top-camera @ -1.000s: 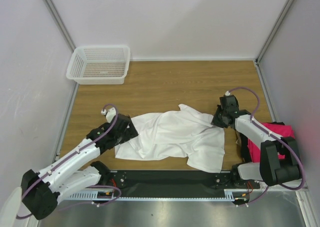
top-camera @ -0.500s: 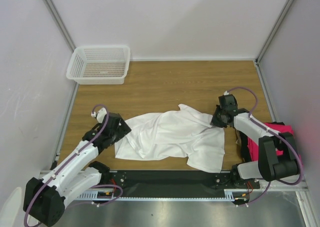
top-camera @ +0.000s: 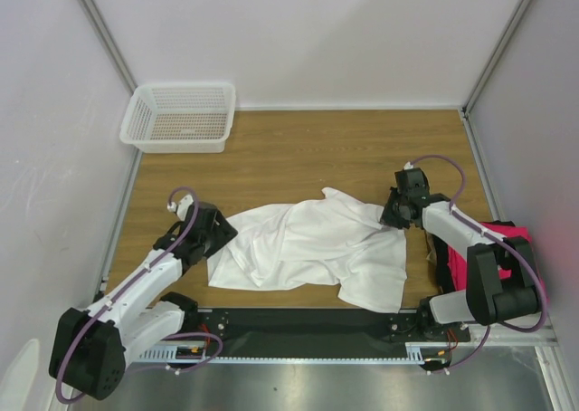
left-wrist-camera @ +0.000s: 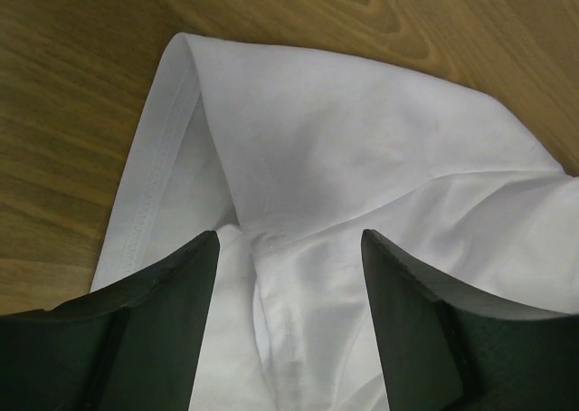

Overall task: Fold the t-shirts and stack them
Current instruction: Flatten the tshirt out

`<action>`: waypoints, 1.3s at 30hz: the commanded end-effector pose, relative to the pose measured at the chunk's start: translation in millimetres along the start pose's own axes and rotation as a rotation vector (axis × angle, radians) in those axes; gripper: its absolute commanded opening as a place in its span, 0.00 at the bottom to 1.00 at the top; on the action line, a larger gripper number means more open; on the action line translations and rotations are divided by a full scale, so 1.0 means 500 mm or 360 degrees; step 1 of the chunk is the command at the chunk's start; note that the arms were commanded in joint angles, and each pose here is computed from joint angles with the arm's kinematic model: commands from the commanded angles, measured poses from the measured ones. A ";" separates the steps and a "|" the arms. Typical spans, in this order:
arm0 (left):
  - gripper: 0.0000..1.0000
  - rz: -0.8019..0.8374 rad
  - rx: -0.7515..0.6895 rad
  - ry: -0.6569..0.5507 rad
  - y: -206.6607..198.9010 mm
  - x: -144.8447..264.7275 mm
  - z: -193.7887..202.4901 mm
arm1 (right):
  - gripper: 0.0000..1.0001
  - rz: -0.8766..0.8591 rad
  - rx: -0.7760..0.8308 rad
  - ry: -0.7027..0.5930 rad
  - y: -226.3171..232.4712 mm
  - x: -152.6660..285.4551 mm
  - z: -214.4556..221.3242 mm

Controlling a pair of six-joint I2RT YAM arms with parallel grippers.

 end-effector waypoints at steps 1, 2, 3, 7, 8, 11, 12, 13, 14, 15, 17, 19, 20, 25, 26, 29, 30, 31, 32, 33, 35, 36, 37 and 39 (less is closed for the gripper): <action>0.70 0.0016 0.0036 -0.0001 0.002 -0.005 0.001 | 0.00 -0.0036 0.0018 -0.0051 0.015 0.007 -0.023; 0.70 0.0011 0.0035 0.0003 0.004 -0.005 0.004 | 0.00 -0.0037 0.0021 -0.0056 0.015 0.008 -0.023; 0.70 0.0007 0.0037 0.0006 0.008 -0.005 0.008 | 0.00 -0.0034 0.0021 -0.0052 0.014 0.007 -0.022; 0.64 0.0095 0.0069 -0.0035 0.004 -0.006 0.008 | 0.00 -0.0034 0.0016 -0.0043 0.014 0.004 -0.022; 0.62 0.0101 0.0070 -0.0039 0.003 -0.007 0.008 | 0.00 -0.0035 0.0014 -0.0039 0.014 0.004 -0.022; 0.56 0.0082 0.0062 -0.0046 0.005 -0.013 0.009 | 0.00 -0.0038 0.0007 -0.0043 0.015 0.004 -0.022; 0.53 0.0080 0.0059 -0.0045 0.005 -0.015 0.009 | 0.00 -0.0040 0.0011 -0.0044 0.016 0.006 -0.022; 0.52 0.0080 0.0059 -0.0048 0.005 -0.017 0.010 | 0.00 -0.0041 0.0009 -0.0047 0.015 0.007 -0.023; 0.51 0.0084 0.0059 -0.0058 0.004 -0.019 0.009 | 0.00 -0.0041 0.0009 -0.0047 0.016 0.008 -0.023; 0.50 0.0080 0.0055 -0.0067 0.004 -0.021 0.007 | 0.00 -0.0042 0.0009 -0.0049 0.016 0.008 -0.023; 0.49 0.0049 0.0047 -0.0105 0.006 -0.024 0.003 | 0.00 -0.0041 0.0013 -0.0043 0.017 0.010 -0.022; 0.49 0.0032 0.0035 -0.0117 0.006 -0.027 0.001 | 0.00 -0.0034 0.0009 -0.0043 0.015 0.010 -0.022; 0.49 0.0026 0.0032 -0.0119 0.006 -0.029 0.000 | 0.00 -0.0034 0.0011 -0.0040 0.015 0.010 -0.022; 0.50 0.0013 0.0022 -0.0119 0.012 -0.040 0.006 | 0.00 -0.0037 0.0001 -0.0047 0.015 0.014 -0.022; 0.50 0.0014 0.0022 -0.0117 0.013 -0.042 0.008 | 0.00 -0.0035 0.0001 -0.0045 0.015 0.013 -0.021; 0.49 0.0071 0.0032 -0.0132 0.009 -0.042 0.008 | 0.00 -0.0030 -0.0001 -0.0043 0.014 0.014 -0.021; 0.48 0.0078 0.0034 -0.0139 0.010 -0.042 0.008 | 0.00 -0.0030 -0.0001 -0.0046 0.014 0.015 -0.021; 0.47 0.0096 0.0038 -0.0161 0.007 -0.039 0.005 | 0.00 -0.0028 -0.0004 -0.0048 0.014 0.016 -0.020; 0.47 0.0107 0.0037 -0.0172 0.006 -0.037 0.004 | 0.00 -0.0028 -0.0004 -0.0051 0.014 0.016 -0.021; 0.45 0.0103 0.0035 -0.0178 0.009 -0.038 0.005 | 0.00 -0.0028 -0.0004 -0.0051 0.013 0.017 -0.020; 0.43 0.0126 0.0042 -0.0207 0.008 -0.034 0.003 | 0.00 -0.0029 -0.0009 -0.0053 0.014 0.016 -0.021; 0.40 0.0122 0.0043 -0.0208 0.010 -0.035 0.003 | 0.00 -0.0028 -0.0011 -0.0051 0.014 0.014 -0.021; 0.38 0.0123 0.0040 -0.0210 0.010 -0.035 0.003 | 0.00 -0.0032 -0.0013 -0.0048 0.014 0.015 -0.020; 0.32 0.0121 0.0037 -0.0209 0.009 -0.035 0.003 | 0.00 -0.0031 -0.0016 -0.0045 0.015 0.014 -0.019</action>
Point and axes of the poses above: each gripper's point midway between its finger pads, its own x axis back along the fingers, its own y axis along the line the jaws close on, z = x × y, the point moved 10 cm from there along x, back along the fingers, and after that the axes turned 7 degrees about -x, right-handed, at the moved point
